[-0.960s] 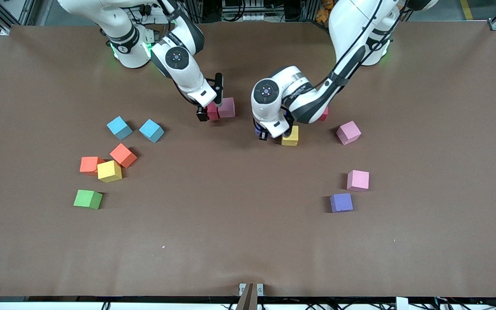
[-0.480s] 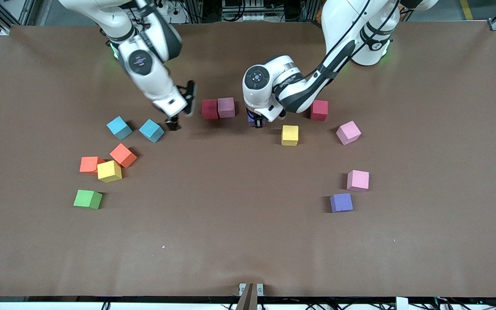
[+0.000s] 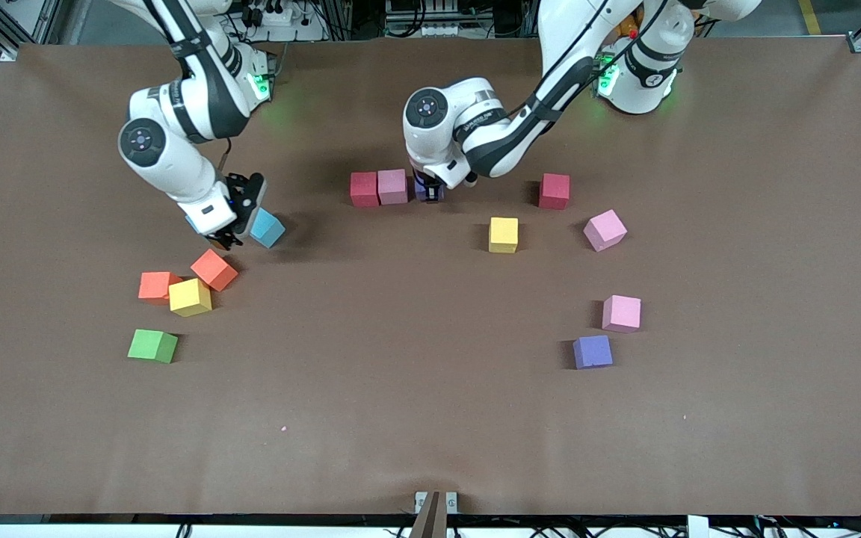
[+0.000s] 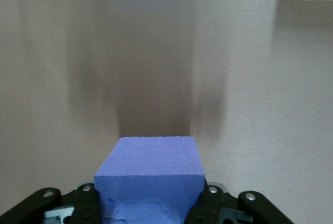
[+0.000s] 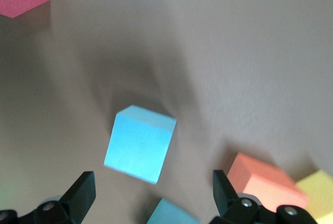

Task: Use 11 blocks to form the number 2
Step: 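Lower purple beside pink with the left gripper while the right gripper reaches cyan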

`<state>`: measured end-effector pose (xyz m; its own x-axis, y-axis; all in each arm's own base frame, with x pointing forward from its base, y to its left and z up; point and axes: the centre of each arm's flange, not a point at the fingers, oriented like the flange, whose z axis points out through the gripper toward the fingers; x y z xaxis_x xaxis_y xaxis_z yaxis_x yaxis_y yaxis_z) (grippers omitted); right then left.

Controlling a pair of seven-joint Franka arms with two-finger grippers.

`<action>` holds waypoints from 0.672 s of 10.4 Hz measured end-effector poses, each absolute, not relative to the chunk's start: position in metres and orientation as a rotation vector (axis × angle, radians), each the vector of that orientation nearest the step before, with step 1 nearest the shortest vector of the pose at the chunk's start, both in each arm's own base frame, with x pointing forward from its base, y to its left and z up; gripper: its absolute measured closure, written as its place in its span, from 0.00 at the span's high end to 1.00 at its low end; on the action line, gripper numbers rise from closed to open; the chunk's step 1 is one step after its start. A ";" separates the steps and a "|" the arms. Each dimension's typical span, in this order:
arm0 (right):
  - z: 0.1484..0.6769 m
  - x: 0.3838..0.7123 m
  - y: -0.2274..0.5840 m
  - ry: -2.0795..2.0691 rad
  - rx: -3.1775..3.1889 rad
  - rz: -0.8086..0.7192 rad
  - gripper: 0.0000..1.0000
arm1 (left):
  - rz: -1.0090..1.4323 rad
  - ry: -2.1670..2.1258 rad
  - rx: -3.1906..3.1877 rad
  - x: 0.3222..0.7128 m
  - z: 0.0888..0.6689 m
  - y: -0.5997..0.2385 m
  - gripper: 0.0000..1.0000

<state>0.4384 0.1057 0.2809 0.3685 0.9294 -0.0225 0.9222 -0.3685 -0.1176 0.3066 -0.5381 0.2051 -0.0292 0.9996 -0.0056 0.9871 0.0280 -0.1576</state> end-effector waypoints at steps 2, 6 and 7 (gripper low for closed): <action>0.290 0.433 0.107 -1.470 -2.686 0.174 1.00 | 0.191 -2.174 -2.115 0.302 0.199 -0.540 0.58; 0.278 0.421 0.125 -1.339 -2.773 0.152 1.00 | 0.203 -2.179 -2.116 0.301 0.194 -0.542 0.58; 0.266 0.416 0.127 -1.333 -2.780 0.121 1.00 | 0.204 -2.177 -2.118 0.299 0.193 -0.543 0.58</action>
<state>0.4163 0.1274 0.2658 0.6239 0.7801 -0.0466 0.7757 -0.6255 -0.0843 0.2991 -0.5431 0.1931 -0.0297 0.9993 -0.0235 0.9862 0.0255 -0.1634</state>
